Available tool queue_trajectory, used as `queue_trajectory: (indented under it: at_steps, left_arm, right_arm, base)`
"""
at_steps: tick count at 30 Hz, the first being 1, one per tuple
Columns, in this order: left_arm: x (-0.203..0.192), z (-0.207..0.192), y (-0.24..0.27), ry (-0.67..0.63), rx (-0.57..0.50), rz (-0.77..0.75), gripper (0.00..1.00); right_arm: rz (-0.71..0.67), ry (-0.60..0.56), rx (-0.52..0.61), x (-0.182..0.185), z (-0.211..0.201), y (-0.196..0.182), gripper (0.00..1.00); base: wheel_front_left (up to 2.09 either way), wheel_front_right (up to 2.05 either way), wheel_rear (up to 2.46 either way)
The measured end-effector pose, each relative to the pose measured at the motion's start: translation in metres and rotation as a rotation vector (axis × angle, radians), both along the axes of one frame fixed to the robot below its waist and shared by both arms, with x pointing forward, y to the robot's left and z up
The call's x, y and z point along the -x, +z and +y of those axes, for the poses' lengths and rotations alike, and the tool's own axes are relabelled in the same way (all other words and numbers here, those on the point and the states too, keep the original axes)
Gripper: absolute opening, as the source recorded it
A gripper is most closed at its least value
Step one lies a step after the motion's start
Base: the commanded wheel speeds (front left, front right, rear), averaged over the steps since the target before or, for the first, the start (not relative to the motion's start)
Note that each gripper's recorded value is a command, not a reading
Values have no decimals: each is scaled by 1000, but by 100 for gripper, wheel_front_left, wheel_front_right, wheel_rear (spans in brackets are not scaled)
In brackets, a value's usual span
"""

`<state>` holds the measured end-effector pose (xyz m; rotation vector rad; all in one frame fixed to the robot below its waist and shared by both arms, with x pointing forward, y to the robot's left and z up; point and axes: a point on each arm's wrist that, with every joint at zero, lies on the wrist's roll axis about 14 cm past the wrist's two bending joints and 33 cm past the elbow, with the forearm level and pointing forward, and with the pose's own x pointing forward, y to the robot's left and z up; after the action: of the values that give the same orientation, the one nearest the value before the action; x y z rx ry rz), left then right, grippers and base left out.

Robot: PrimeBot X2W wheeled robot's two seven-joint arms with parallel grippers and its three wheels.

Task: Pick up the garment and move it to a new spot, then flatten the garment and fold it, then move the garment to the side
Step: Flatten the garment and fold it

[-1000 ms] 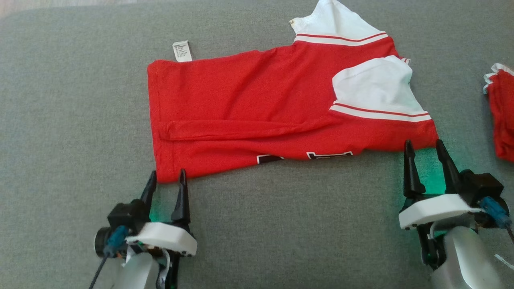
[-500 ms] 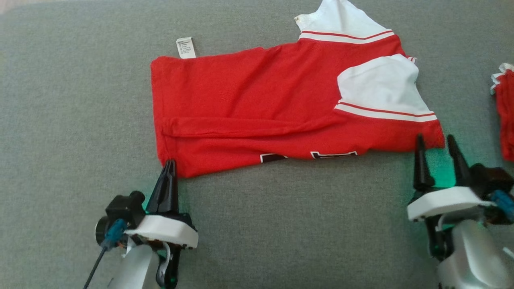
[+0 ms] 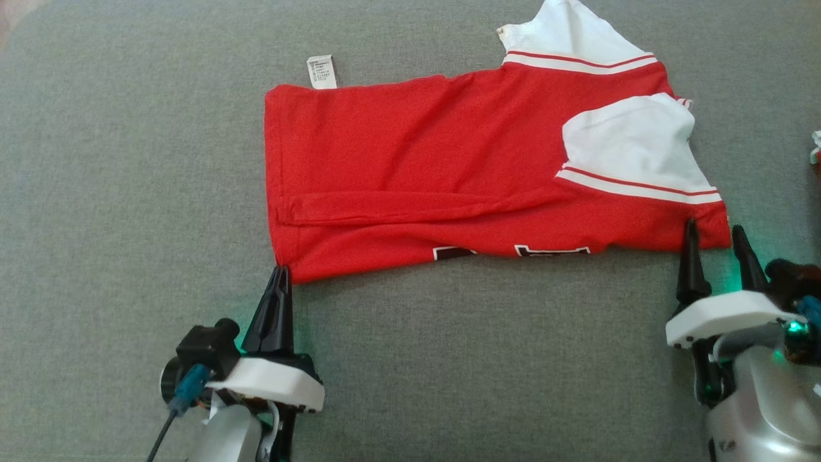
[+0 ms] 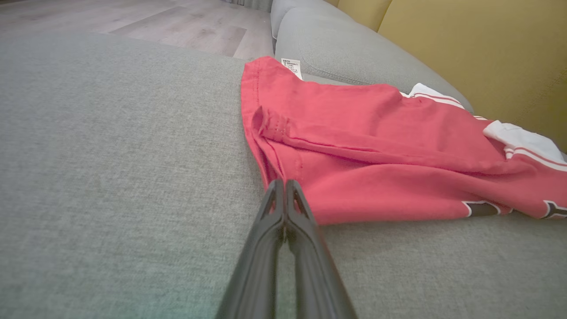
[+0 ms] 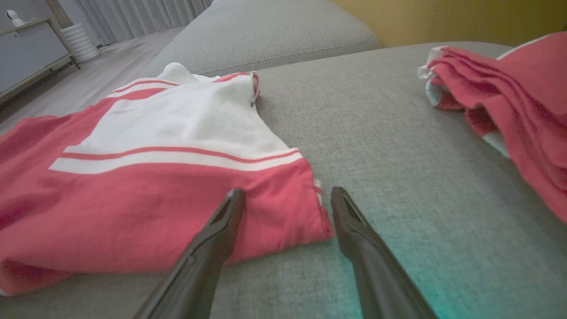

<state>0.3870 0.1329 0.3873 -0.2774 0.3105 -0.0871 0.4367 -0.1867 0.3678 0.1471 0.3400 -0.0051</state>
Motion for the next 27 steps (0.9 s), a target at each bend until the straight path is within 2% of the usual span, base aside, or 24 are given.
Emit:
queue_trajectory:
  at_steps: [5,6,8,9,13,20,23,27]
  left_arm:
    - [1,0,0,1,0,1,0]
    - [1,0,0,1,0,0,0]
    - [1,1,0,5,6,1,0]
    - [1,1,0,5,7,0,0]
    - [-2,5,9,23,6,-25,0]
    - [10,19,22,71,0,-62,0]
    - [24,21,21,78,0,-56,0]
    - [43,22,17,87,0,-39,0]
  right_arm:
    - [21,-1,-19,-4,4,-5,99]
    - [32,-5,-25,-3,4,-8,75]
    - [35,-11,-35,-4,4,-10,7]
    - [34,-16,-40,-5,4,-9,0]
    - [9,-29,-56,-9,2,-2,0]
    - [-98,-50,-85,-16,-2,34,0]
    - [-111,-53,-99,-6,-2,39,0]
    - [-69,-50,-113,22,-2,27,0]
  base:
    - [0,0,0]
    - [0,0,0]
    - [0,0,0]
    - [0,0,0]
    - [0,0,0]
    - [0,0,0]
    - [0,0,0]
    - [0,0,0]
